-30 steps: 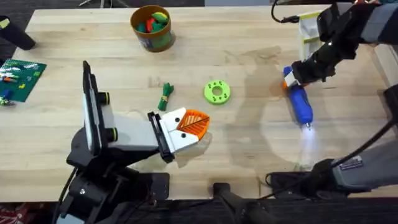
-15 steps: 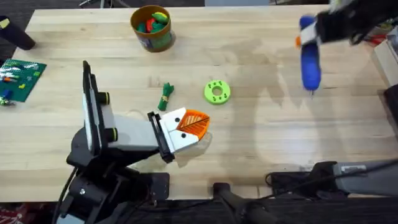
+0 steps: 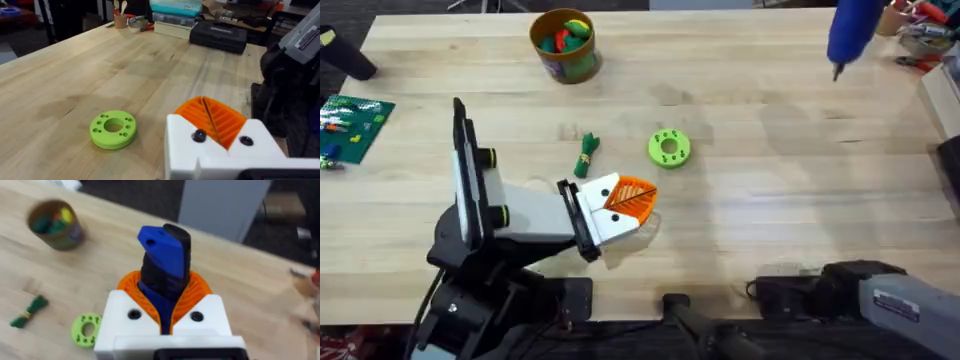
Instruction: Pick up the gripper from the table and insert it into the empty holder that is missing its gripper. Then pick up a screw, insert it into the mounting hole, and use the screwdriver to tighten it. Finally, clean up the table by picking up the vegetable and placing it into the bucket.
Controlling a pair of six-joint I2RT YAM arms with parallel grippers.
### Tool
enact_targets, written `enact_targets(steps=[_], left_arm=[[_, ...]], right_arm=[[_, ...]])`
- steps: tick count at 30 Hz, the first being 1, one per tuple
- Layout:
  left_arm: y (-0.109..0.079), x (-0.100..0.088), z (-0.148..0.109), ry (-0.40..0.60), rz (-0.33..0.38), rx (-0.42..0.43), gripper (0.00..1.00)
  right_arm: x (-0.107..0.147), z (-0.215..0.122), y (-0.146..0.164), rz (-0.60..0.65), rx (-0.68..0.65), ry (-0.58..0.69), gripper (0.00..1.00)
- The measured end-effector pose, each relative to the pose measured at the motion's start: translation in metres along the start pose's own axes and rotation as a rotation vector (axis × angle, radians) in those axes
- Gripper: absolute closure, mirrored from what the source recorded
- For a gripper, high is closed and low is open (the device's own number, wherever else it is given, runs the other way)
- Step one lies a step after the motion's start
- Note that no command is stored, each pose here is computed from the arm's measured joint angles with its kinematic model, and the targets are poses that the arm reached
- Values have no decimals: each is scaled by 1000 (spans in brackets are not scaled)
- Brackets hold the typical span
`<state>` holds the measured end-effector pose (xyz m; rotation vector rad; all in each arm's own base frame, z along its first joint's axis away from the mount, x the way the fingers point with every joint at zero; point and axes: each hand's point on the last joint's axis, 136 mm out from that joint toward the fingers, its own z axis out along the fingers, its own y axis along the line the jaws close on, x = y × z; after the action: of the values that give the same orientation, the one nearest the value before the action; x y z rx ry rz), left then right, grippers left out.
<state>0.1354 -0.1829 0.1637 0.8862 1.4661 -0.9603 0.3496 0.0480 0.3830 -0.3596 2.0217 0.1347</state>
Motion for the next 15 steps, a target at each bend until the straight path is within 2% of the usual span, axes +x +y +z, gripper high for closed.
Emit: enact_targets(steps=[6,15], left_arm=[[0,0,0,0,0,0,988],[0,0,0,0,0,0,988]], right_arm=[[-45,-44,27,-49,-99,-220,925],[-58,-87,65,-93,-267,-331,925]])
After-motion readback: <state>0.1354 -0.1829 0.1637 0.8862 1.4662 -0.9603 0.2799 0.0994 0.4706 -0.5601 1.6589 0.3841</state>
